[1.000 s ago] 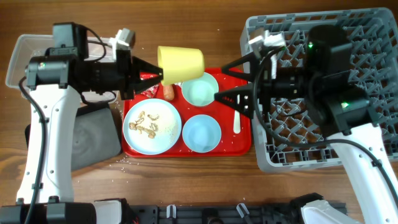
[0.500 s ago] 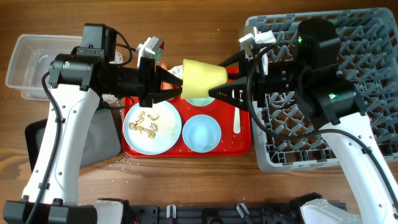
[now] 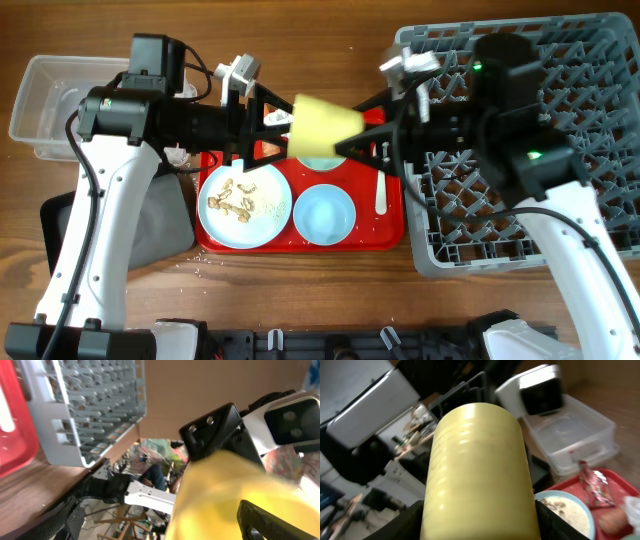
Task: Sort waste into correct bins and load items into the dishwasher rack
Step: 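Place the yellow cup upside down in the rack with the right gripper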
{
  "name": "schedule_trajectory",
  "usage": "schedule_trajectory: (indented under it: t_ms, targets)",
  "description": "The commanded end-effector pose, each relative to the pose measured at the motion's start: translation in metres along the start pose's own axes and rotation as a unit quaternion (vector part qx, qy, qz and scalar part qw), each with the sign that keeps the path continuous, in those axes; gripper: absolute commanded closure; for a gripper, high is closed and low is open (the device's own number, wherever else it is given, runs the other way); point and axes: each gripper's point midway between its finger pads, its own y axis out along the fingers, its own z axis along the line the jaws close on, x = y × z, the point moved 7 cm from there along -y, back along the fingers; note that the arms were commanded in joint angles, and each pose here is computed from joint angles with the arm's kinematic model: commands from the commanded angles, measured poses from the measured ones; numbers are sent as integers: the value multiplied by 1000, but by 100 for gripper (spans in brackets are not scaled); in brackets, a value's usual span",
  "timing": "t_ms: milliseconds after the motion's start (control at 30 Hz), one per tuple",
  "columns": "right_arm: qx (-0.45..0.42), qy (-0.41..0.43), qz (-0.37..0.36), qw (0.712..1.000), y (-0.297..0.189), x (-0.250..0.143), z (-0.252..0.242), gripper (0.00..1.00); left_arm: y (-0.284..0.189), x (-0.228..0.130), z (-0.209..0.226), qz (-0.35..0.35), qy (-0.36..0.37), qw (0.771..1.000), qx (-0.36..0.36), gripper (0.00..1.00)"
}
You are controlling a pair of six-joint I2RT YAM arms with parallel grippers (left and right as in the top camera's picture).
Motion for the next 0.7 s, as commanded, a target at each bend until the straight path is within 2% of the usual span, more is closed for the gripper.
schedule_trajectory:
  t_ms: [0, 67, 133, 200, 267, 400, 467, 500, 567, 633, 667]
  targets:
    - [-178, 34, -38, 983, -49, 3, -10, 53, -15, 10, 11, -43, 2, 998, 46, 0]
    - [-335, 124, -35, 933, -85, -19, -26, 53, -25, 14, 14, -61, -3, 997, 50, 0]
    - [-470, 220, -15, 855, -115, -49, -38, 53, -34, 17, 17, -77, -8, 996, 51, 0]
    - [-554, 303, 27, 775, -133, -81, -42, 53, -39, 19, 20, -88, -11, 994, 60, 0]
    - [-580, 362, 84, 725, -138, -106, -45, 53, -40, 20, 23, -94, -12, 993, 76, 0]
    - [-569, 416, 148, 694, -132, -125, -68, 53, -41, 21, 25, -98, -13, 991, 86, 0]
    - [-595, 440, 164, 653, -135, -134, -86, 53, -41, 20, 25, -97, -14, 991, 86, 0]
    - [-593, 445, 179, 647, -133, -139, -98, 53, -41, 20, 25, -97, -15, 991, 86, 0]
    - [-560, 461, 204, 657, -124, -147, -113, 44, -40, 20, 26, -96, -17, 992, 86, 0]
    - [-548, 474, 225, 652, -119, -155, -124, 23, -41, 20, 26, -96, -17, 992, 86, 0]
    - [-549, 472, 222, 653, -119, -155, -127, 20, -40, 19, 25, -96, -17, 992, 86, 0]
